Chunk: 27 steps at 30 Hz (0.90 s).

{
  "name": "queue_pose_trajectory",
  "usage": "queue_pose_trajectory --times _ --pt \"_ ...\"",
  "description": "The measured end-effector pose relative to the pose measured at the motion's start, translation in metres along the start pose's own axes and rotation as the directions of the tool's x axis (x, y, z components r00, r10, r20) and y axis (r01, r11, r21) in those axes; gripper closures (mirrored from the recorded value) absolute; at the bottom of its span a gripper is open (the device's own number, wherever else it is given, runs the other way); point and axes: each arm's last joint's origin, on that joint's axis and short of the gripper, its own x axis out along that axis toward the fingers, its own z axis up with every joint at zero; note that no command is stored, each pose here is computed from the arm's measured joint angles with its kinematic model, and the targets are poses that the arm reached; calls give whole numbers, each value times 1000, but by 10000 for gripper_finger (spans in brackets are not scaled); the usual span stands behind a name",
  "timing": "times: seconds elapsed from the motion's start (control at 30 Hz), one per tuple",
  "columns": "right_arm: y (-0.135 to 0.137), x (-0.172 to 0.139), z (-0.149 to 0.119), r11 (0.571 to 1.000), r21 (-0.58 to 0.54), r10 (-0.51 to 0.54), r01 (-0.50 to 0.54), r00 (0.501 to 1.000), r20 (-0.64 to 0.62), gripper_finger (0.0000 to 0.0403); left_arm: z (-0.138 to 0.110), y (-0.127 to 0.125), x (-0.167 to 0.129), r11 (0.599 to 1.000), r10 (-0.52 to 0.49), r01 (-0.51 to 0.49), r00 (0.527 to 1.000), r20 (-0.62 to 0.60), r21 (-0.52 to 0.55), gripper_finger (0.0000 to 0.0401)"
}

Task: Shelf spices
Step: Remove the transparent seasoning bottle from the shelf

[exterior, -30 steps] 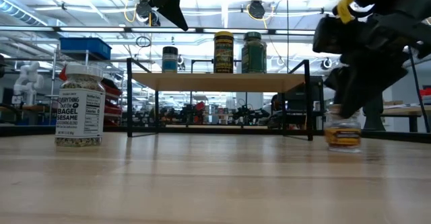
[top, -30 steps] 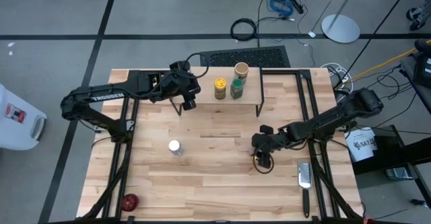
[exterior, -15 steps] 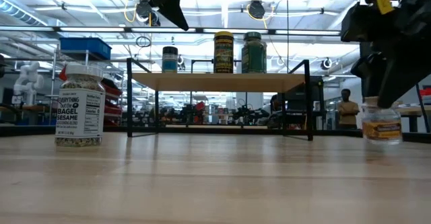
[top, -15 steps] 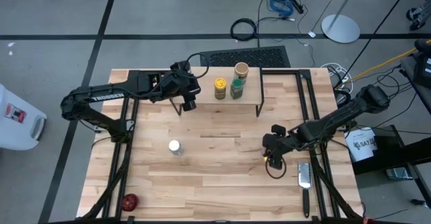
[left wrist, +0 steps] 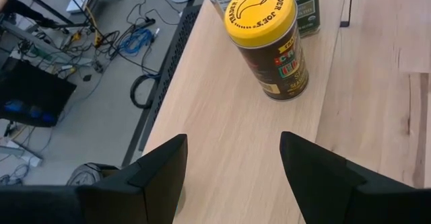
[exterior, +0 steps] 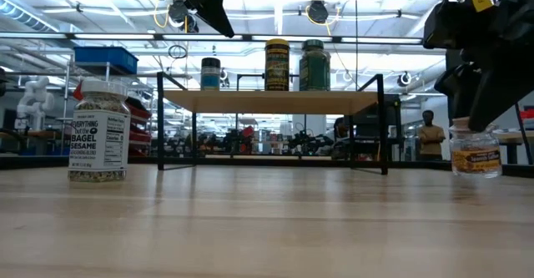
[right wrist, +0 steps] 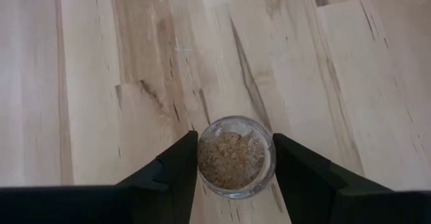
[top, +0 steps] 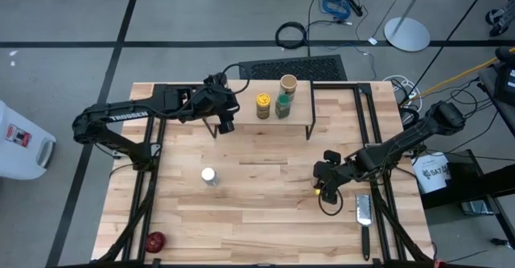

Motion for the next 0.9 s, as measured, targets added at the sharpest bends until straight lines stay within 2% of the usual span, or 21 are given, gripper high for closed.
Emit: queue_pose_trajectory --times 0.6,0.9 --pt "-4 7 -6 1000 20 -10 10 1000 18 232 0 0 0 1000 -17 17 1000 4 -24 154" --pt "-4 7 -6 999 33 -14 13 1000 20 195 0 -1 0 1000 -17 17 1000 4 -24 154"
